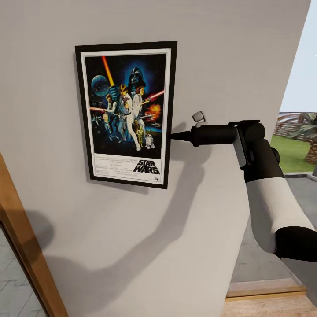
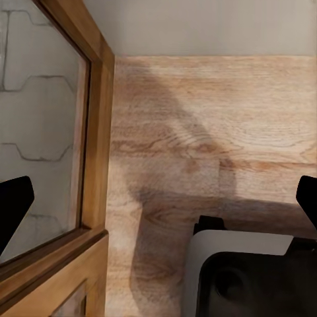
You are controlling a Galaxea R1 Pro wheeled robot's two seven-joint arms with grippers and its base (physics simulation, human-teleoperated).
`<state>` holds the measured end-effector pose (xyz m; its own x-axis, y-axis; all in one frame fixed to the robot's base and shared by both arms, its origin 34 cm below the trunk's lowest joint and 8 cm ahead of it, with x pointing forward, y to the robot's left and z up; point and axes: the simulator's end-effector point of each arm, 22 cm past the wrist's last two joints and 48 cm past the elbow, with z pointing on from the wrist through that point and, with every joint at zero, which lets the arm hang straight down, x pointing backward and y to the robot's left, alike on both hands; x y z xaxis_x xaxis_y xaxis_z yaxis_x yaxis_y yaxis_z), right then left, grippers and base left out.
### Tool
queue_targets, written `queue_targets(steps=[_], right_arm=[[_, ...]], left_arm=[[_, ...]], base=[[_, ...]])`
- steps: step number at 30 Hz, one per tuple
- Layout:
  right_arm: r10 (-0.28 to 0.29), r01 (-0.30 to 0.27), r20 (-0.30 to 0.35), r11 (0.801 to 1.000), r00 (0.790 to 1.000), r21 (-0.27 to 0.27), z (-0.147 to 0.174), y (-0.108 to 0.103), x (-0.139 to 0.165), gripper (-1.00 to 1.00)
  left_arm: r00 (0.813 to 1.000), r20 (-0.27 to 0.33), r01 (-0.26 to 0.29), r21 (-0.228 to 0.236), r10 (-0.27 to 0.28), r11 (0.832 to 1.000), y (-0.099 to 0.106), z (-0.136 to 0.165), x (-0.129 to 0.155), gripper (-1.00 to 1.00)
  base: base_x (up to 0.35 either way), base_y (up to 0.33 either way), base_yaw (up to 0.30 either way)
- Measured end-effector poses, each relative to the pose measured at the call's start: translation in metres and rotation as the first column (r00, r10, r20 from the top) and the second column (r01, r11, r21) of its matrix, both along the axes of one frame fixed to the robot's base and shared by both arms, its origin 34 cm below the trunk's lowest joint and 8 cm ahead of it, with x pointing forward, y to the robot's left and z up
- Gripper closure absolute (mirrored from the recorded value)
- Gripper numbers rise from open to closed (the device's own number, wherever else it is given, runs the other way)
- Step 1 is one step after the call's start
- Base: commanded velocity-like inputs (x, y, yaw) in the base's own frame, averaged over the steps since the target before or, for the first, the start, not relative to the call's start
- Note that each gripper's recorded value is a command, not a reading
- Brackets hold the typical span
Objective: Pick up the poster from the kitchen countertop and hang it on one of the wall nails in the kitchen.
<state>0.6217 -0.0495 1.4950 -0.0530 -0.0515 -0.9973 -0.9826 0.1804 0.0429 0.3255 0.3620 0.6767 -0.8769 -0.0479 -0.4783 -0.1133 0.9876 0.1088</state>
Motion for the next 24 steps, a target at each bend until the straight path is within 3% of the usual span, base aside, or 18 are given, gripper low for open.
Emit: queue_targets(steps=[24], right_arm=[[0.000, 0.000, -0.012, 1.000, 1.000, -0.001, -0.0032, 0.0003, 0.0018, 1.00]], left_arm=[[1.000, 0.009, 0.000, 0.008, 0.000, 1.000, 0.0050, 0.0021, 0.0025, -1.00]], base=[[0.000, 0.000, 0.000]])
